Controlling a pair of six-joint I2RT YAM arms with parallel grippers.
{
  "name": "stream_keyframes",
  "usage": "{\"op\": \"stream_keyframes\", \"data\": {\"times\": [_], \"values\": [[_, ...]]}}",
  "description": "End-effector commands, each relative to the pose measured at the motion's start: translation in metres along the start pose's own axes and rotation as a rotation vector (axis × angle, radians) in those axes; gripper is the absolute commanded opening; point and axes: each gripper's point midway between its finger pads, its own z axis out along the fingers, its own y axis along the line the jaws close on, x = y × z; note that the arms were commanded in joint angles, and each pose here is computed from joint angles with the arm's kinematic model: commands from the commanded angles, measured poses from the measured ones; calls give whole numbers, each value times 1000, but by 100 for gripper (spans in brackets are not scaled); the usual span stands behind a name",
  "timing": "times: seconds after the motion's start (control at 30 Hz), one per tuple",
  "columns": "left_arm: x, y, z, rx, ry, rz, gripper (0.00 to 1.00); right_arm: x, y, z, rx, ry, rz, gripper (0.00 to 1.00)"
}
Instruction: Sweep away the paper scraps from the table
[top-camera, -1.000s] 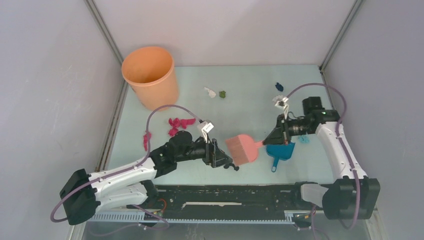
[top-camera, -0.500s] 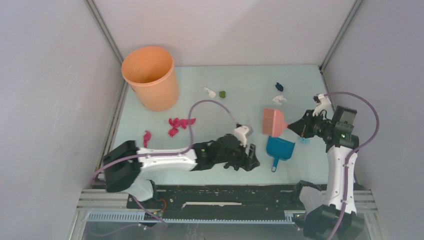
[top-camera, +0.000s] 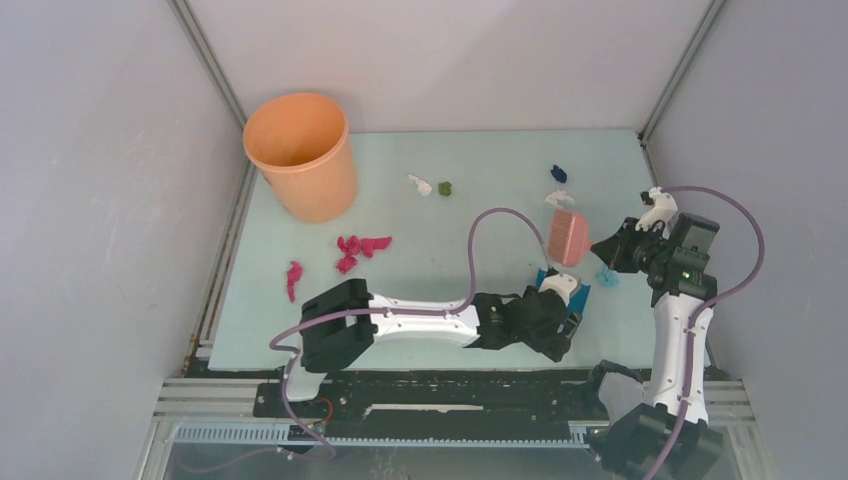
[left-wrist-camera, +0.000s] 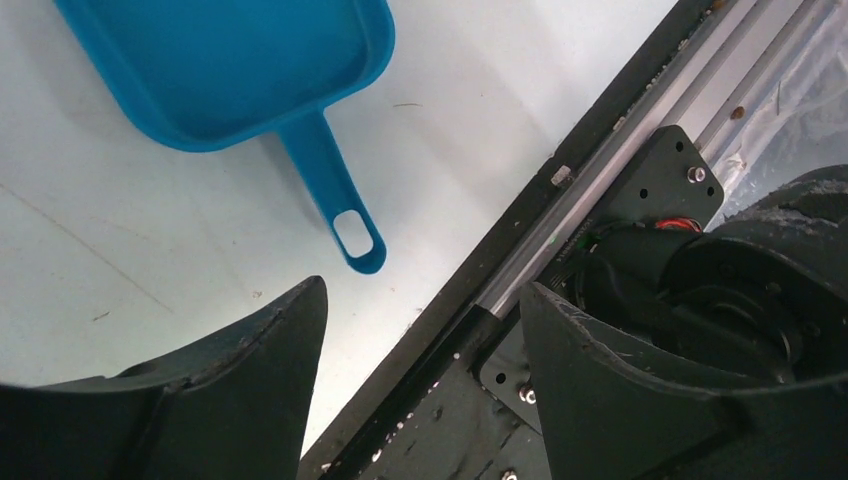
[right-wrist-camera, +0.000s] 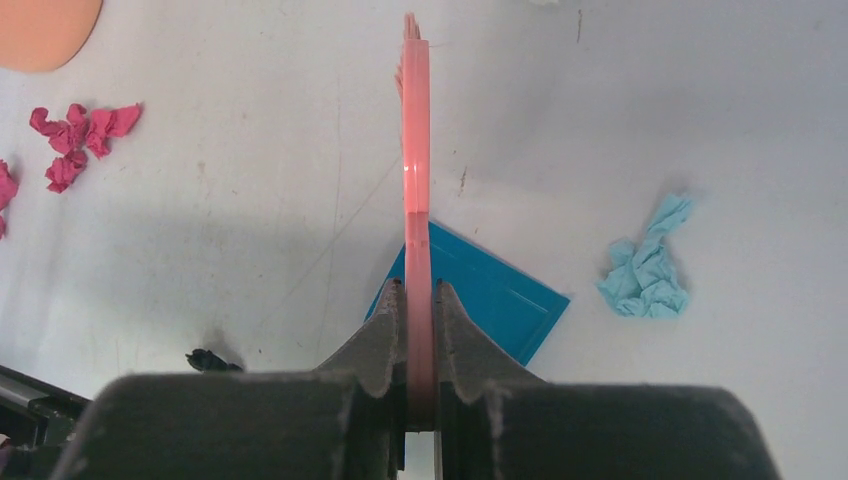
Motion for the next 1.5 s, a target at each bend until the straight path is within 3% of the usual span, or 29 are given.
{"op": "stream_keyframes", "data": {"times": [0.0,0.2,0.57,1.2,1.47], "values": [[-5,-4,8,-28,15,4,76,-12,-7,1,33,-41,-16,0],[6,13,18,-166,52,7,72,-13,-5,-1,24,-46,-24,0],[19,0,37,-116,113,21,55,-12,-2,-1,8,-44,-25,0],[5,18,54,-273,89,58,47,-12,-3,1,6,-43,-27,0],[8,19,57,-277,93,54,49,-12,-4,1,11,-40,-27,0]]}}
